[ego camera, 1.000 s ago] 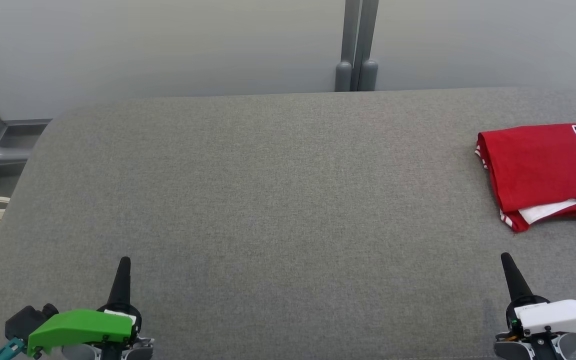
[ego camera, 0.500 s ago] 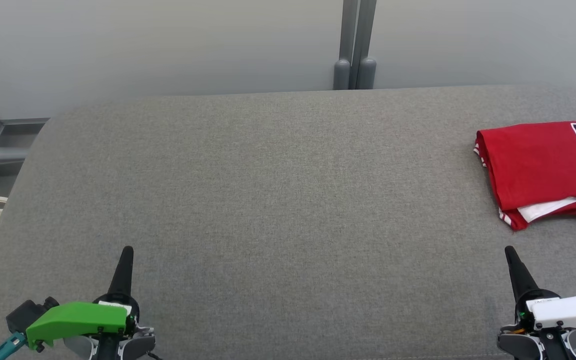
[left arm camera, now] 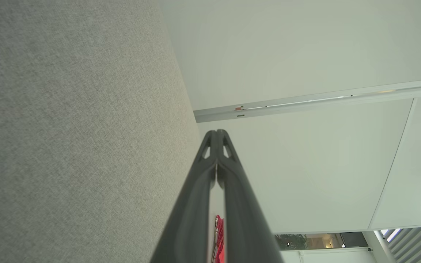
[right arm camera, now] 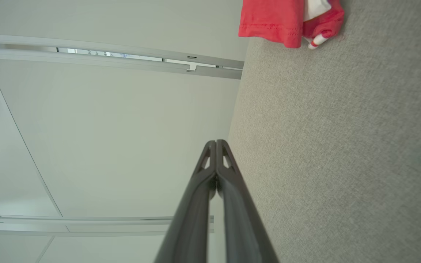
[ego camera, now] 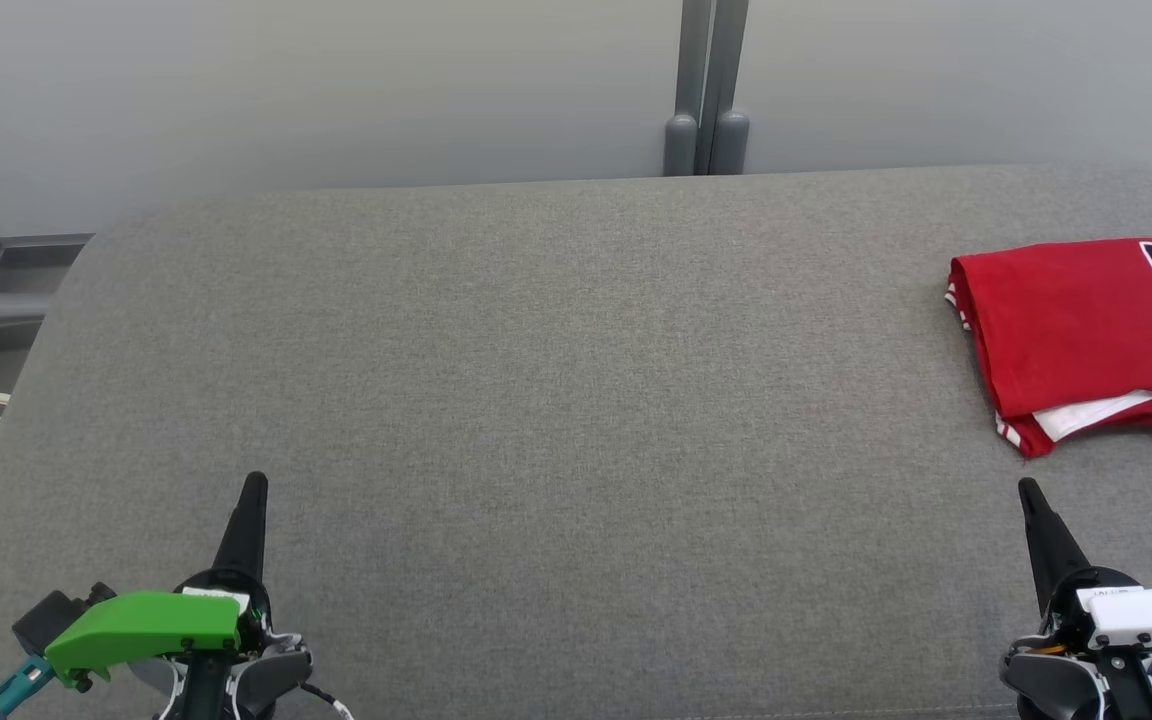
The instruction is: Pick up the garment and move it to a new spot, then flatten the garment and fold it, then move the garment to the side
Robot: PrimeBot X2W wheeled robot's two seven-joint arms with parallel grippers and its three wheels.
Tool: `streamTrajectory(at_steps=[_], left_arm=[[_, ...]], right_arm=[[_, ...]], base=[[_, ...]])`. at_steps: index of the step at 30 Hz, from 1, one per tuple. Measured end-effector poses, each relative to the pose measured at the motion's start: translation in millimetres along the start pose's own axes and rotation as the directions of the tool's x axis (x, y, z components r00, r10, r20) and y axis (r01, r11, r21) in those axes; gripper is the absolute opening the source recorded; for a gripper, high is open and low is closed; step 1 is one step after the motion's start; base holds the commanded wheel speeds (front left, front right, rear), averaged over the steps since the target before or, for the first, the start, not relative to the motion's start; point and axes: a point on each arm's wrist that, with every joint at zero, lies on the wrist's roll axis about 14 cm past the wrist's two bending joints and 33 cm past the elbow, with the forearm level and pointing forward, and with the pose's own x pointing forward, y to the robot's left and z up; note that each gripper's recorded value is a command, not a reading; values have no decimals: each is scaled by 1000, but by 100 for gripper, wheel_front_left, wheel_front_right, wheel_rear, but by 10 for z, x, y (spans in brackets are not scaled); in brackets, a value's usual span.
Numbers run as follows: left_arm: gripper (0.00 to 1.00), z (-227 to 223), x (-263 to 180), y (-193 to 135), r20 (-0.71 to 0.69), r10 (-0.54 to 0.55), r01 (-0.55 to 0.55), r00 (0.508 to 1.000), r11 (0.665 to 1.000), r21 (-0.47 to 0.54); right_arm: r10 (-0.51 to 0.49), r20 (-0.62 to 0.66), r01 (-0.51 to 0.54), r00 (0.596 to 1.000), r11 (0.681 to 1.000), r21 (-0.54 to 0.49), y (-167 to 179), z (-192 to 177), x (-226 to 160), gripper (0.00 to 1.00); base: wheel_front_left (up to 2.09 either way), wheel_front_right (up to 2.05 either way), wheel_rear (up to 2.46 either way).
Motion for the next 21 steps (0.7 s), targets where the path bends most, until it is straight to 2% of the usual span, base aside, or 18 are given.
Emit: streamTrajectory(at_steps=[21], left_arm=[[0, -31, 83, -131, -8, -53, 52, 999, 990, -135]], right_arm=[[35, 12, -36, 999, 990, 137, 80, 74, 11, 0]], base=[[0, 0, 0]])
